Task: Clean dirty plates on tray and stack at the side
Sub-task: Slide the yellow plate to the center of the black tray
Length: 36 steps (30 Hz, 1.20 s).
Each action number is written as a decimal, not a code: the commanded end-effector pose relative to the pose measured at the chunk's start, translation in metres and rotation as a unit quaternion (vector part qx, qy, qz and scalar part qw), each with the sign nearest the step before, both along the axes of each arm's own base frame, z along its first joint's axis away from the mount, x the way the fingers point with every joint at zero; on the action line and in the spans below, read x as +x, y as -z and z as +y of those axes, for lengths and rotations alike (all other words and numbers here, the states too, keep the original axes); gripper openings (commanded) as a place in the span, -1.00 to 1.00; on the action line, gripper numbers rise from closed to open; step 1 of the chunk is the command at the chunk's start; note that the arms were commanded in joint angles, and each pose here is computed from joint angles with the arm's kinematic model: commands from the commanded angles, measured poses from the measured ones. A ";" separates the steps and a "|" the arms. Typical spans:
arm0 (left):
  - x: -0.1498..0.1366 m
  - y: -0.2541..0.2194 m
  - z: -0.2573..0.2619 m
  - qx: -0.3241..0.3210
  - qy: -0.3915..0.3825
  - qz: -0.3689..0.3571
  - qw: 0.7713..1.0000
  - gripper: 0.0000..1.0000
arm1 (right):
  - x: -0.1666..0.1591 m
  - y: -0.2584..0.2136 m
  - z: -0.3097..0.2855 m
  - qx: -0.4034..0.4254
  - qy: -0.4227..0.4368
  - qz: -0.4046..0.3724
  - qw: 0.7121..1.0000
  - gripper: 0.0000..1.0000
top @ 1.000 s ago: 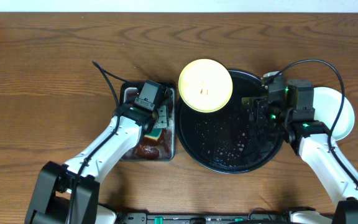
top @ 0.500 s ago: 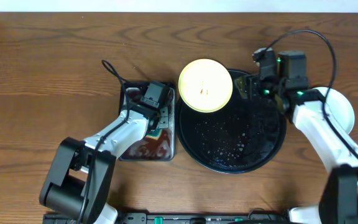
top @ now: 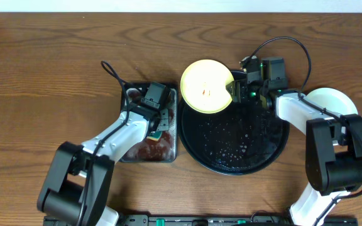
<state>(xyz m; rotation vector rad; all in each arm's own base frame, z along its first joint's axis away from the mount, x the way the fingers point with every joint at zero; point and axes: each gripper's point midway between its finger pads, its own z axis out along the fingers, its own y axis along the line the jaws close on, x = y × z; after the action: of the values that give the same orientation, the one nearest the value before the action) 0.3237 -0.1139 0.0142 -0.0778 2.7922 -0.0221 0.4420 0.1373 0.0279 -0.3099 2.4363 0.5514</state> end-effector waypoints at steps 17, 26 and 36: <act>-0.011 -0.015 -0.008 -0.032 0.007 0.008 0.999 0.24 | 0.004 0.026 0.001 -0.013 0.049 0.026 0.998 -0.35; -0.011 -0.015 -0.008 -0.032 0.007 0.009 0.999 0.25 | 0.012 0.016 0.010 0.014 0.042 0.007 0.999 -0.98; -0.013 -0.014 -0.007 -0.029 0.007 0.014 0.999 0.29 | -0.027 -0.017 -0.024 -0.008 0.070 0.075 0.995 -0.98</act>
<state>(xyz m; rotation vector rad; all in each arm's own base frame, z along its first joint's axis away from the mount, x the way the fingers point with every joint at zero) 0.3114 -0.1213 0.0272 -0.0666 2.8198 -0.1089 0.4186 0.1340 0.0148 -0.1547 2.5984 0.5432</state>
